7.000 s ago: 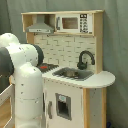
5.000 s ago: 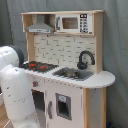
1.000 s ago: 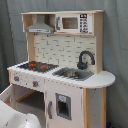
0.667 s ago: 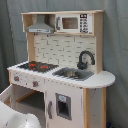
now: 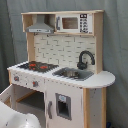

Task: Play with the kitchen

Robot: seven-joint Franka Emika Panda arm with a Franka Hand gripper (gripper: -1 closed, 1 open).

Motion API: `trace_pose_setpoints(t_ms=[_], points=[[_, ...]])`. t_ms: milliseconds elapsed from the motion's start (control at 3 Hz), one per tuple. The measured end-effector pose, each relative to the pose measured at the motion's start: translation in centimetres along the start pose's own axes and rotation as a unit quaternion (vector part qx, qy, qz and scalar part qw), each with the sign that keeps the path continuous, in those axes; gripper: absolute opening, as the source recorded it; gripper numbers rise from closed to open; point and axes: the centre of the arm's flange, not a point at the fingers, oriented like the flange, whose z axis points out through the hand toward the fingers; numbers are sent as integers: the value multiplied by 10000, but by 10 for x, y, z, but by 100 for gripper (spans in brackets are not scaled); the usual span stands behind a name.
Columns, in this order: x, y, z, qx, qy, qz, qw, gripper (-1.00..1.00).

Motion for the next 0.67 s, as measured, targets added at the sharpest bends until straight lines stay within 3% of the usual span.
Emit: trace_pose_setpoints(t_ms=[333,667], points=[[-24,-2,13,-85,-180,286,9994,100],[-23,6,20,-141,-225,532,9982,100]])
